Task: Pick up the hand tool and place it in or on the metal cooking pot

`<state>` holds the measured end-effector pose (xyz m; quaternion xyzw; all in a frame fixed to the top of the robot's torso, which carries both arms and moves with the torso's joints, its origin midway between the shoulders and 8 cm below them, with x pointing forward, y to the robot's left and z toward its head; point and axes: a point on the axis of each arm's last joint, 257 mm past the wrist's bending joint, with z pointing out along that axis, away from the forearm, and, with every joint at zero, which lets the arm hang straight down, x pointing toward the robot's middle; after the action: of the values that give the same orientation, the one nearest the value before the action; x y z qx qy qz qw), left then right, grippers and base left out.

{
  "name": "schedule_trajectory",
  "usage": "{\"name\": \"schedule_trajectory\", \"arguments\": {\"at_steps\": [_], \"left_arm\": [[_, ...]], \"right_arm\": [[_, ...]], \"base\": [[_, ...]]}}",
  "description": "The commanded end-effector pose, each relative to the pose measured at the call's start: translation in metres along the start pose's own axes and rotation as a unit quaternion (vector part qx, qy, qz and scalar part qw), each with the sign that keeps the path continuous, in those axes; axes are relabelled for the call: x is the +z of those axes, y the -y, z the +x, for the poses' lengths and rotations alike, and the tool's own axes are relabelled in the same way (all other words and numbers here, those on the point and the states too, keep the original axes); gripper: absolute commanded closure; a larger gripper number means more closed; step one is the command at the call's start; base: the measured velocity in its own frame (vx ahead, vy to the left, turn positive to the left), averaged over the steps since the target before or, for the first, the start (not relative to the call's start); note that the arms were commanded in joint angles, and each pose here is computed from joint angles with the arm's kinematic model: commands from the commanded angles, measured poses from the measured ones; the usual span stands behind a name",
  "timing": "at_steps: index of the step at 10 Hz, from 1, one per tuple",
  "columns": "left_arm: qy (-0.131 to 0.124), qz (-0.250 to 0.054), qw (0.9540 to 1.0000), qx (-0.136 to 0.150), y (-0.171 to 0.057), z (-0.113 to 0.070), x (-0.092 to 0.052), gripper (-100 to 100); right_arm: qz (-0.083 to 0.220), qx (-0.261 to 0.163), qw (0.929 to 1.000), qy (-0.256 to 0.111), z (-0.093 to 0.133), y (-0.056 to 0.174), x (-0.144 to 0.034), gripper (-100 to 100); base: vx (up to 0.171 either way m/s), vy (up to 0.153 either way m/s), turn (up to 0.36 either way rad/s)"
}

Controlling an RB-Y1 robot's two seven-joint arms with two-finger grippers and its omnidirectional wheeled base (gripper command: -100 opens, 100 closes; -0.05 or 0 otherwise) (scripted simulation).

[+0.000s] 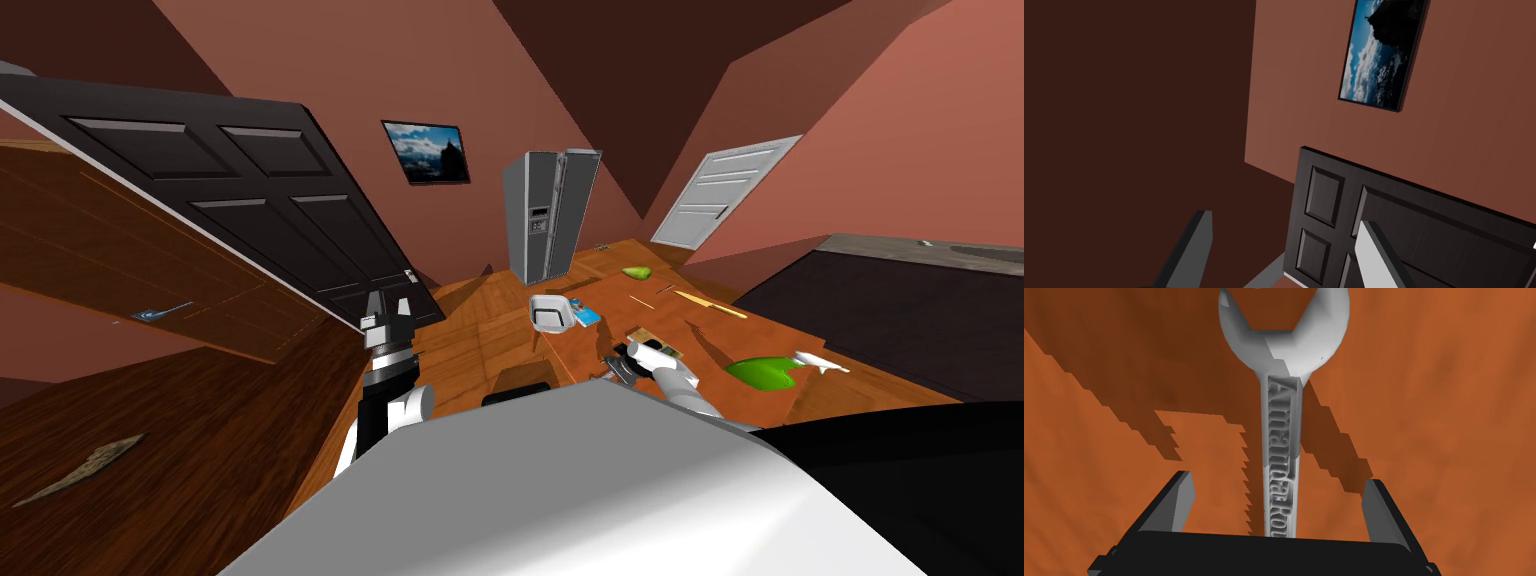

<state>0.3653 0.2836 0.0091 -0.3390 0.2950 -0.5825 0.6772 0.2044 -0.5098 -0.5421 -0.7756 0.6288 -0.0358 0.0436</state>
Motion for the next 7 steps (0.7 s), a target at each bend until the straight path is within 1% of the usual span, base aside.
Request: {"name": "schedule_trajectory", "arguments": {"at_steps": [1,5,6,7], "left_arm": [[0.000,0.000,1.0000,0.000,0.000,0.000,0.000,0],[0.000,0.000,1.0000,0.000,0.000,0.000,0.000,0],[0.000,0.000,1.0000,0.000,0.000,0.000,0.000,0],[0.000,0.000,1.0000,0.000,0.000,0.000,0.000,0]], "right_arm": [[0.000,0.000,1.0000,0.000,0.000,0.000,0.000,100],[0.000,0.000,1.0000,0.000,0.000,0.000,0.000,100],[0.000,0.000,1.0000,0.000,0.000,0.000,0.000,0],[0.001,0.005,1.0000,-0.002,0.008,0.006,-0.011,100]], "base": [[0.000,0.000,0.000],[0.000,0.000,0.000],[0.000,0.000,0.000],[-0.047,0.034,0.072]]}}
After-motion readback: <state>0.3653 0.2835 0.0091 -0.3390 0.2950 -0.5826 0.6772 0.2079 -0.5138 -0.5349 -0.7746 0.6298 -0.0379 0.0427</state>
